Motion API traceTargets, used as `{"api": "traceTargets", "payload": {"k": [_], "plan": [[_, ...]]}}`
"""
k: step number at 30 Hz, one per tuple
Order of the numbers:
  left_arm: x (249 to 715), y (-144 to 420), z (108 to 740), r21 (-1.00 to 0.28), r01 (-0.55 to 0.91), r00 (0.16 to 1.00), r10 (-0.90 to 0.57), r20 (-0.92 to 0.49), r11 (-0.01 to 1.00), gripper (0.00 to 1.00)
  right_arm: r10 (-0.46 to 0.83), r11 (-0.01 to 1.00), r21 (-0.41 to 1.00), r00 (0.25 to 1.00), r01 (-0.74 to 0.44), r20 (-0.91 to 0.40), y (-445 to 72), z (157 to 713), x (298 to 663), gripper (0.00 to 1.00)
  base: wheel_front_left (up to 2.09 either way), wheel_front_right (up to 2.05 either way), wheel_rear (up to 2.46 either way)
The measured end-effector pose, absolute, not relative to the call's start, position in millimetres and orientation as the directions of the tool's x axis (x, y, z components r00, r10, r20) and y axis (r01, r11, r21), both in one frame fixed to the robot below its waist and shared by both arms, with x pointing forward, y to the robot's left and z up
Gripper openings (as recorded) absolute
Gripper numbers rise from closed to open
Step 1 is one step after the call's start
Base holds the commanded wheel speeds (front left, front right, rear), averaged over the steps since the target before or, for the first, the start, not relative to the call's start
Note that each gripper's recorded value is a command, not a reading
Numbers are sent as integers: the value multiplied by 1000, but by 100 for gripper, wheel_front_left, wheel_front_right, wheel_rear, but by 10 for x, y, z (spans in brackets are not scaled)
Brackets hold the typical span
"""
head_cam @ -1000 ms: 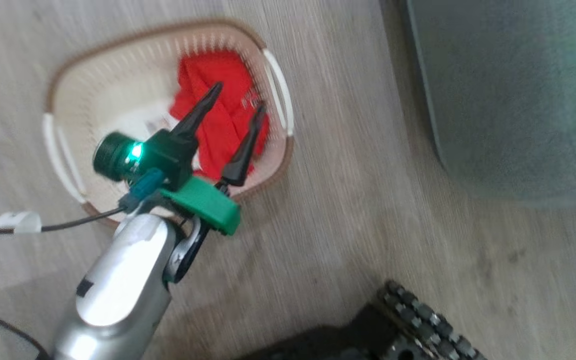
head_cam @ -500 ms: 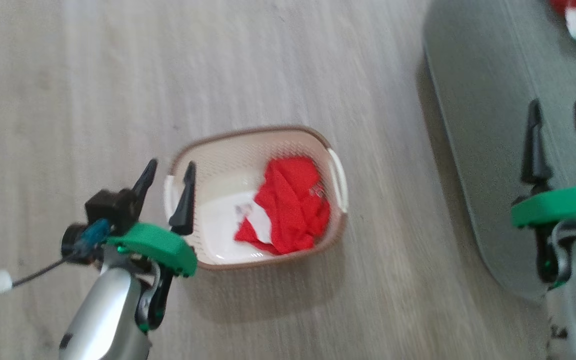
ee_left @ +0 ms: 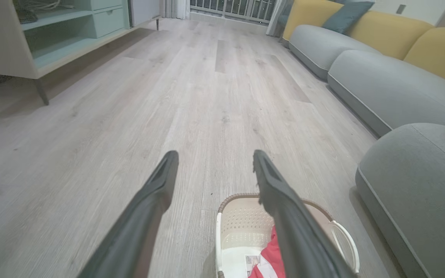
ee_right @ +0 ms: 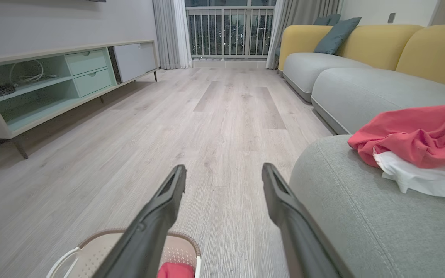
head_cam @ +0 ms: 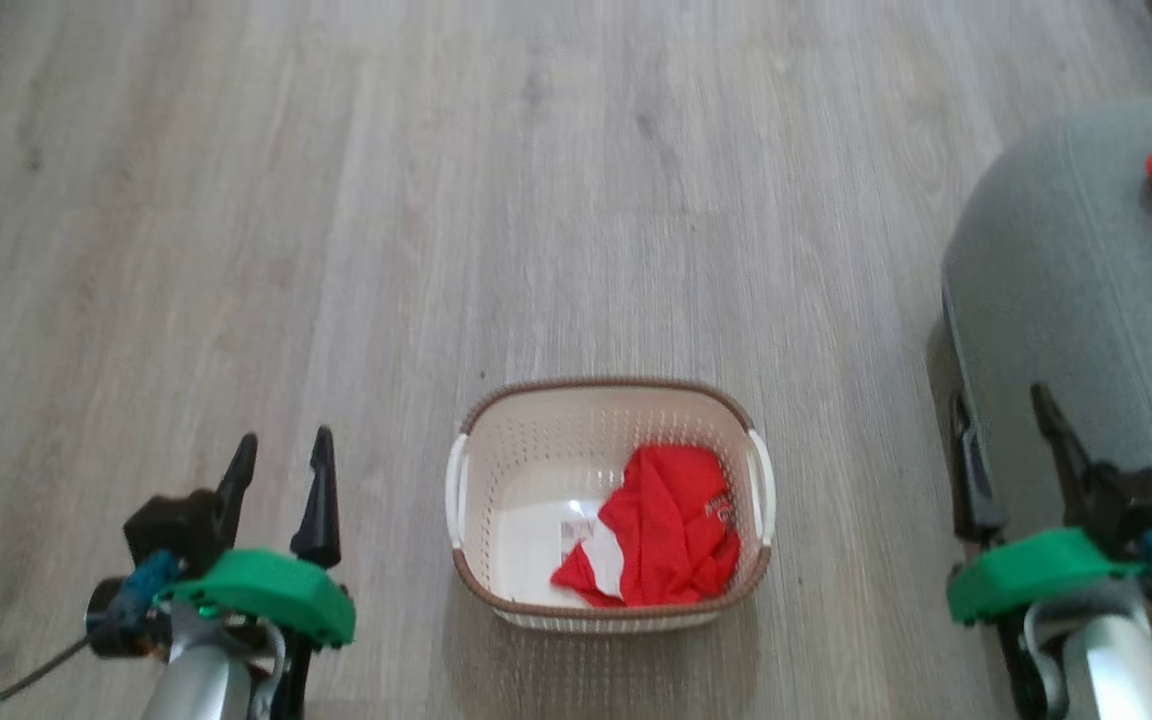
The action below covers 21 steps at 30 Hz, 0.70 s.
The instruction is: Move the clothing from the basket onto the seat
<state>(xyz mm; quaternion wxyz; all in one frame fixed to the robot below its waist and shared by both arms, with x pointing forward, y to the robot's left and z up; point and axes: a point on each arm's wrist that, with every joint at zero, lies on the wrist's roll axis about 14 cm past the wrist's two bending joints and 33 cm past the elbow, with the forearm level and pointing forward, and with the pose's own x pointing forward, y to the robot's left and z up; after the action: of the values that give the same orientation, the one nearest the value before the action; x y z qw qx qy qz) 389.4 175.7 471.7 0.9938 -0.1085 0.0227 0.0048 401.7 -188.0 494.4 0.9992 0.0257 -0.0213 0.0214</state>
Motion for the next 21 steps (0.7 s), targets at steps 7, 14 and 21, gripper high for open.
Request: {"api": "traceTargets", "payload": {"k": [7, 14, 21], "plan": [[3670, 1948, 4822, -202, -59, 998, 58, -11, 978, 100, 82, 995, 61, 996, -84, 33, -1724, 4916, 3839, 100, 0, 0, 0], [3688, 1934, 4869, -201, -49, 999, 51, 6, 978, 100, 85, 993, 79, 996, -87, 24, -1701, 4887, 3812, 100, 0, 0, 0], [3695, 1922, 4860, -198, -42, 999, 44, 4, 979, 100, 82, 993, 83, 996, -84, 20, -1708, 4871, 3811, 100, 0, 0, 0]]}}
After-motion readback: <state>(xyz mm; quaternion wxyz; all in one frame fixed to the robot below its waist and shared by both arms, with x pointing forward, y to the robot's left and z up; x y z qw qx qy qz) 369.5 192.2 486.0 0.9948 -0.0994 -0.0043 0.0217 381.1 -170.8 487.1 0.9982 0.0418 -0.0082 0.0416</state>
